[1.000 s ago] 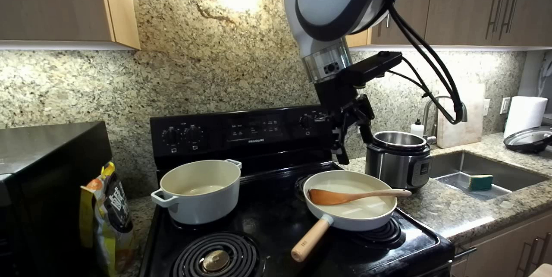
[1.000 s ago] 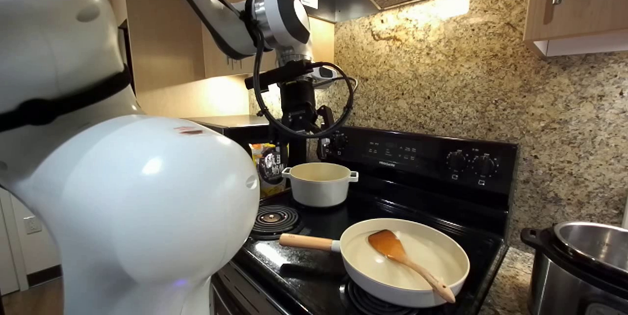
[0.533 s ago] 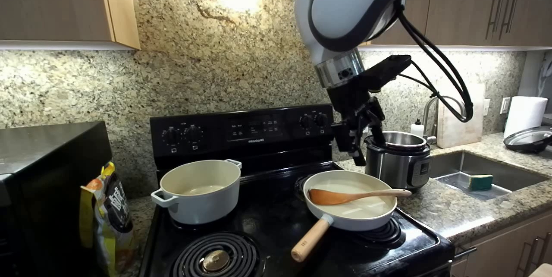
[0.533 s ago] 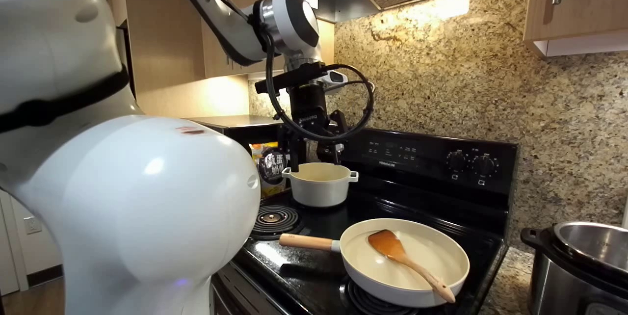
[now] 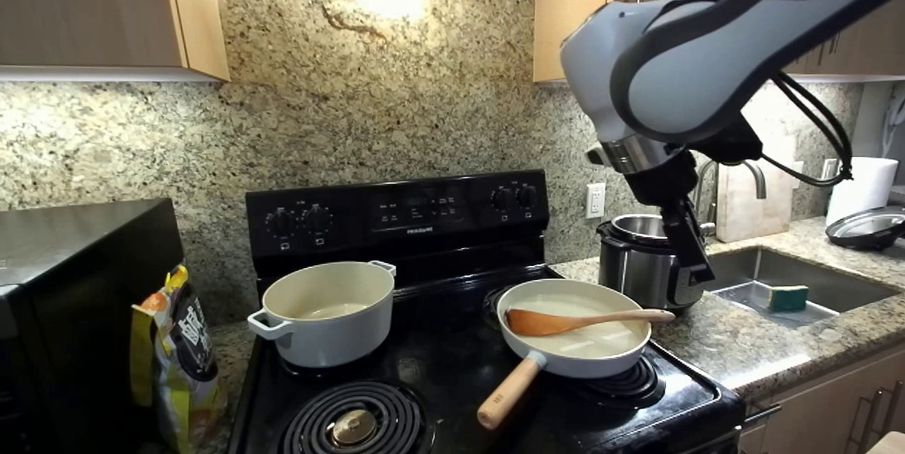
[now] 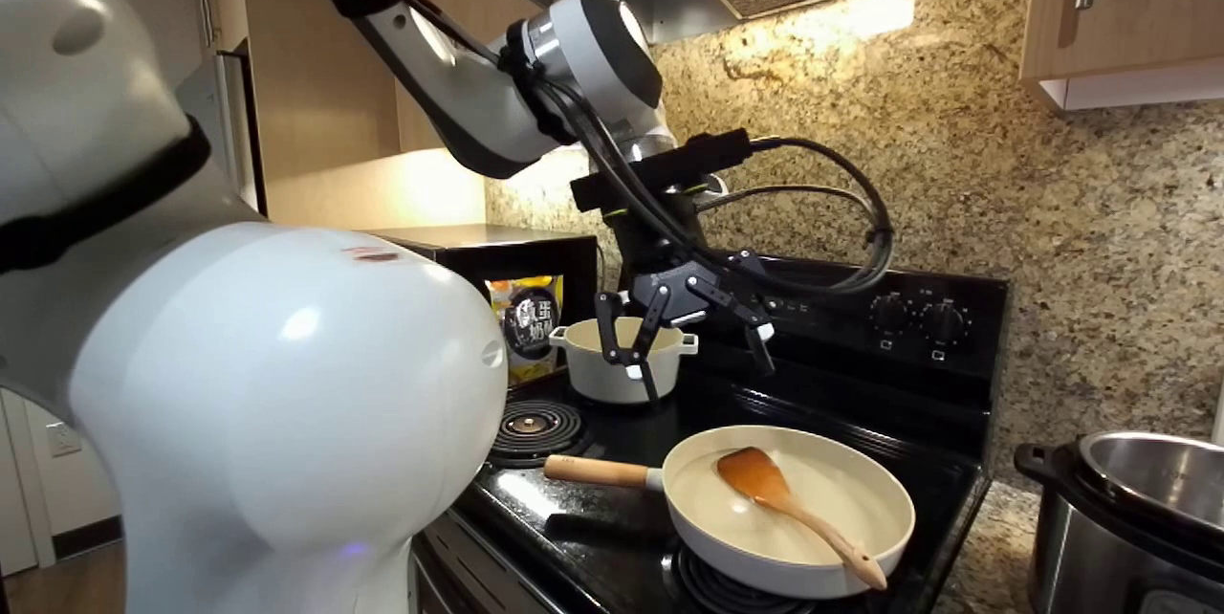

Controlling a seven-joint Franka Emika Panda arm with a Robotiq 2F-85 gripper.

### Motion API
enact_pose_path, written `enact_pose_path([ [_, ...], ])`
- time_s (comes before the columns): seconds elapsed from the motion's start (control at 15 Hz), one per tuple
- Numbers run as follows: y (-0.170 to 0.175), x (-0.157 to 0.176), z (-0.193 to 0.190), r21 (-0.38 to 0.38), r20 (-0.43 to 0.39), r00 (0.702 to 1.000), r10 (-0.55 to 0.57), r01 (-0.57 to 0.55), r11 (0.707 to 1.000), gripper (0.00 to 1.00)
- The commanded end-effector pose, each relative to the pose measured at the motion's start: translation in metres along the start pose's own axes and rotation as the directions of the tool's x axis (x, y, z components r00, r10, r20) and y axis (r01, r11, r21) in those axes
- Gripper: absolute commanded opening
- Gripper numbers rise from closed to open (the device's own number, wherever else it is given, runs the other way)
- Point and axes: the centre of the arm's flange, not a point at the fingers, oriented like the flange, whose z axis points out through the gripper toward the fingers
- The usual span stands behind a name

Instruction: Use the wooden spoon to stir the water in the white pan

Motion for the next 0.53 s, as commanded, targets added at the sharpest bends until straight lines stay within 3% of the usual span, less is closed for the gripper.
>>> enact_pose_path([
  [0.0, 0.023, -0.044, 0.049, -0.060, -0.131, 0.983, -0.127, 0.120, 0.991, 1.00],
  [0.07, 0.017, -0.015, 0.017, -0.036, -0.063, 0.996, -0.062, 0.060, 0.998, 1.00],
  [0.27, 0.044, -0.024, 0.012, -0.040, -0.116, 0.990, -0.084, 0.080, 0.996, 1.00],
  [0.47, 0.044, -0.023, 0.012, -0.043, -0.116, 0.989, -0.089, 0.084, 0.996, 1.00],
])
